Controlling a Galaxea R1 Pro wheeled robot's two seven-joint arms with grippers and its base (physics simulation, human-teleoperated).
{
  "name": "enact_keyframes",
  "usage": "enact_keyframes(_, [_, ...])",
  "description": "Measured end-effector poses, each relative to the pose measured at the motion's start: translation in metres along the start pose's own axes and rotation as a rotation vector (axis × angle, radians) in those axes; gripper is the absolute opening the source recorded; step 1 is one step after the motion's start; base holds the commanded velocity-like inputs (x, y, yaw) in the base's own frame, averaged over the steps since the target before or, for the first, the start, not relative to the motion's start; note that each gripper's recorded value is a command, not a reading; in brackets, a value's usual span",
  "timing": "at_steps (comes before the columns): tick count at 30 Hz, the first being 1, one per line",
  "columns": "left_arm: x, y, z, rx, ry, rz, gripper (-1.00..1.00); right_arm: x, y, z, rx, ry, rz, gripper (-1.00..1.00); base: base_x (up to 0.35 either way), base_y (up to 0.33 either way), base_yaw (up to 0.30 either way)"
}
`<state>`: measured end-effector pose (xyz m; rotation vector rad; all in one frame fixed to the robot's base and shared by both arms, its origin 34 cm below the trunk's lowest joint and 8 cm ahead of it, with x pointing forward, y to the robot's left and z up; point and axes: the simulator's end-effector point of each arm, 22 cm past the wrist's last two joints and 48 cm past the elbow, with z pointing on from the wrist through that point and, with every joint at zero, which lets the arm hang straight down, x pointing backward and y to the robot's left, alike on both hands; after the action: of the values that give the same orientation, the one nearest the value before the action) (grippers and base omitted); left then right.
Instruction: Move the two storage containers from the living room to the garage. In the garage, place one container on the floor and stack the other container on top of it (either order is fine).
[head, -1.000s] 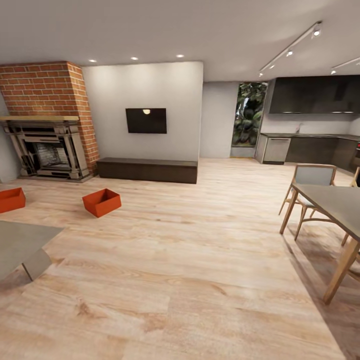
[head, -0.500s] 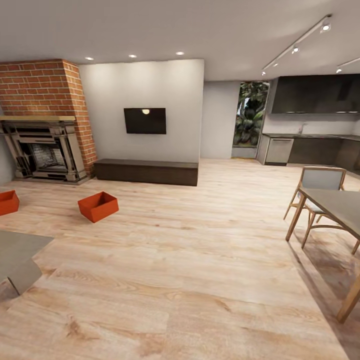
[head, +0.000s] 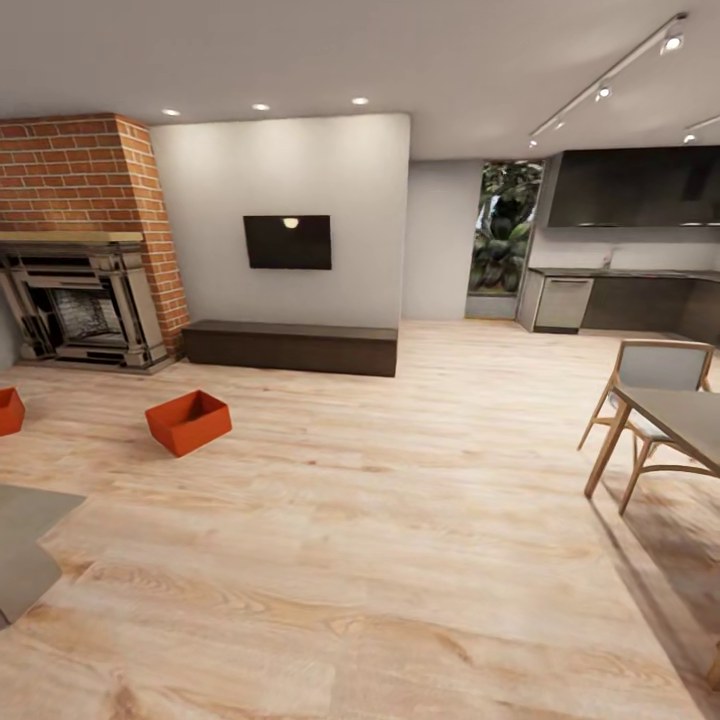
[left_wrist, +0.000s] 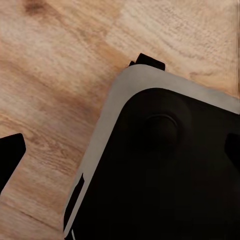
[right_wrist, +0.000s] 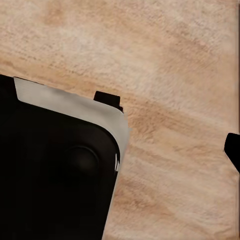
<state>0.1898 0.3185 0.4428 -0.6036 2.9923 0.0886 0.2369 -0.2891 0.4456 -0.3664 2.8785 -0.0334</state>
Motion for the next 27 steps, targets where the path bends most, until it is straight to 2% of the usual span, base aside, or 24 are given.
enact_keyframes(10, [0.0001, 0.0000, 0.0000, 0.000, 0.000, 0.000, 1.00, 0.0008, 0.0009, -0.0001, -0.007, 0.002, -0.001, 1.00, 0.324, 0.000, 0.010])
enact_keyframes(24, [0.0003, 0.0001, 0.0000, 0.000, 0.001, 0.000, 1.00, -0.0004, -0.0024, -0.0002, 0.004, -0.006, 0.007, 1.00, 0.324, 0.000, 0.265])
enact_keyframes(27, [0.0006, 0.0001, 0.0000, 0.000, 0.002, 0.000, 1.00, -0.0005, -0.0040, -0.0003, 0.011, -0.007, 0.033, 1.00, 0.324, -0.040, 0.280])
